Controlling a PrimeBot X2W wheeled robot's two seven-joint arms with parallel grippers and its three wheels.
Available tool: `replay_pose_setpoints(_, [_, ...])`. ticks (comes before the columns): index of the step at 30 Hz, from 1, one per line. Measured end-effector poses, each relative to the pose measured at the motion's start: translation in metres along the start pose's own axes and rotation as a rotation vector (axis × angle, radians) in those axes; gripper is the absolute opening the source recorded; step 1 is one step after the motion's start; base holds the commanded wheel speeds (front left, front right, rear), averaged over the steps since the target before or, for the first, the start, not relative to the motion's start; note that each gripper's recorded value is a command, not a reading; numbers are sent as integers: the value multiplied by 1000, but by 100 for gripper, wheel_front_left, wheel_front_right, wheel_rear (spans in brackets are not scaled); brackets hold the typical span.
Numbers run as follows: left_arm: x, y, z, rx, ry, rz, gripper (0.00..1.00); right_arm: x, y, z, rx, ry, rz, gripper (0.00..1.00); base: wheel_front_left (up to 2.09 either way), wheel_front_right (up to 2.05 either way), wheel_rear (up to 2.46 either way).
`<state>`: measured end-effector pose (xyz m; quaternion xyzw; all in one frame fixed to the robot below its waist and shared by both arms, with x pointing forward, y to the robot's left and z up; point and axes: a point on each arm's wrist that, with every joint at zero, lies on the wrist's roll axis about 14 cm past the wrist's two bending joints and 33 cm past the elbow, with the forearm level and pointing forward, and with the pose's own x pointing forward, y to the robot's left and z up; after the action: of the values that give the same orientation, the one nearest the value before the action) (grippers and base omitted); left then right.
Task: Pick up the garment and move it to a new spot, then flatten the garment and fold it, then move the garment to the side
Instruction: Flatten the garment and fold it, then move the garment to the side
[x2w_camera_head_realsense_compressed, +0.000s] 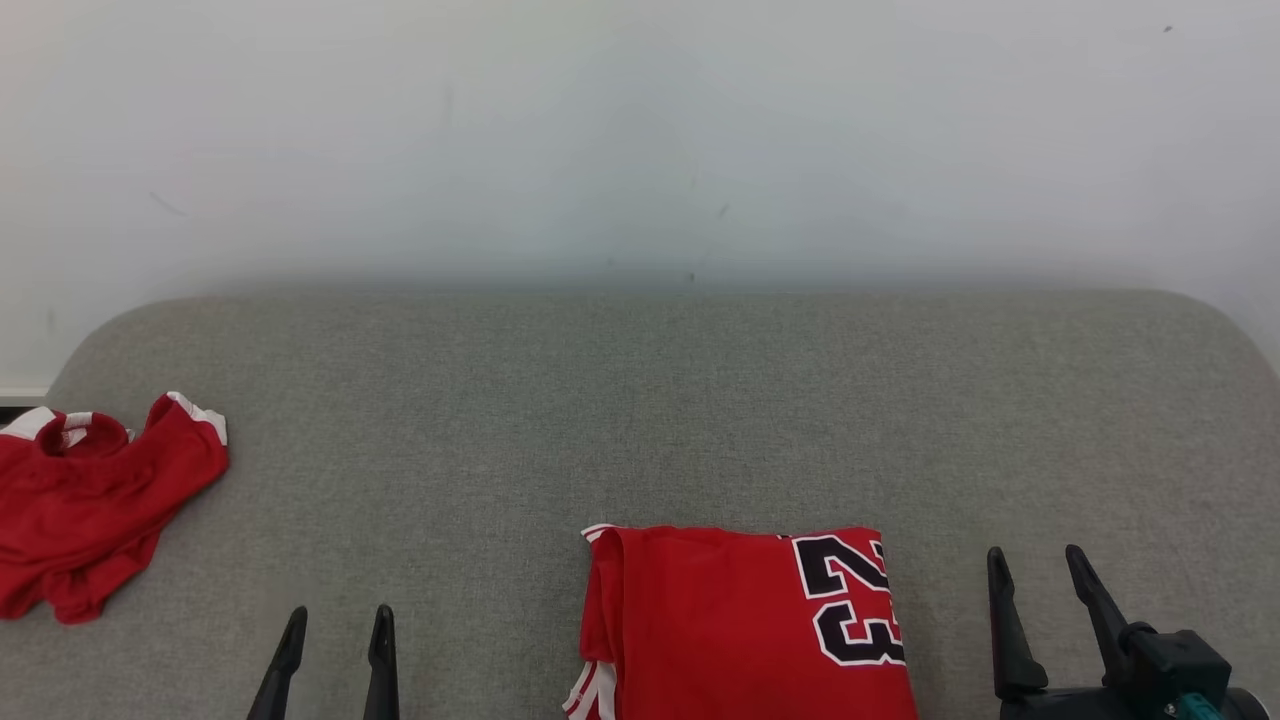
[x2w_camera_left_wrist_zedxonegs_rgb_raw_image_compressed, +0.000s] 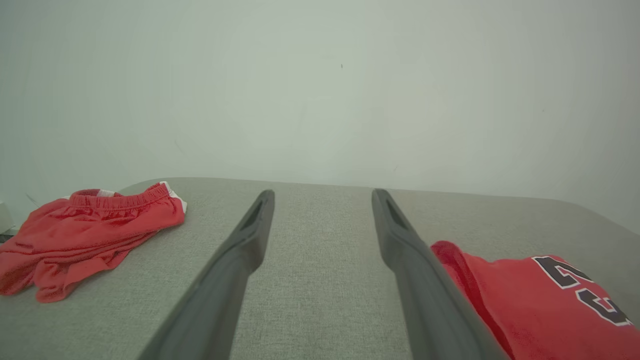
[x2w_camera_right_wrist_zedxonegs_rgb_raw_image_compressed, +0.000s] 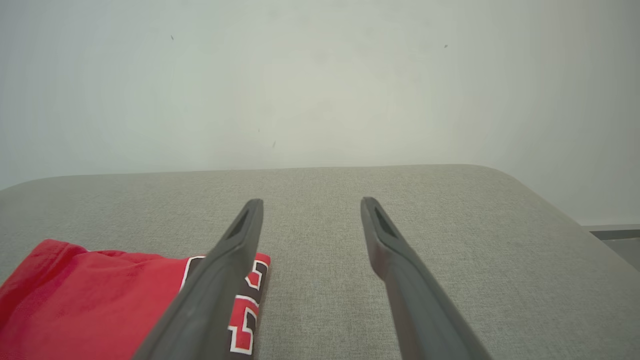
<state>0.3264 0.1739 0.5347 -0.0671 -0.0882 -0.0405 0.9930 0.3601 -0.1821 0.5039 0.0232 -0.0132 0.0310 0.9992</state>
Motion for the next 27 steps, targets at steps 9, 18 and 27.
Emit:
replay_pose_setpoints(9, [-5, 5, -16, -13, 50, 13, 100, 3, 11, -1, -7, -1, 35, 100, 0, 0, 0])
replay_pose_setpoints(18, [-4, 7, -17, -15, 55, 20, 100, 5, 11, -7, 5, 18, 33, 100, 0, 0, 0])
replay_pose_setpoints(27, [-4, 8, -18, -19, 57, 26, 100, 8, 16, -15, 31, 61, 44, 100, 0, 0, 0])
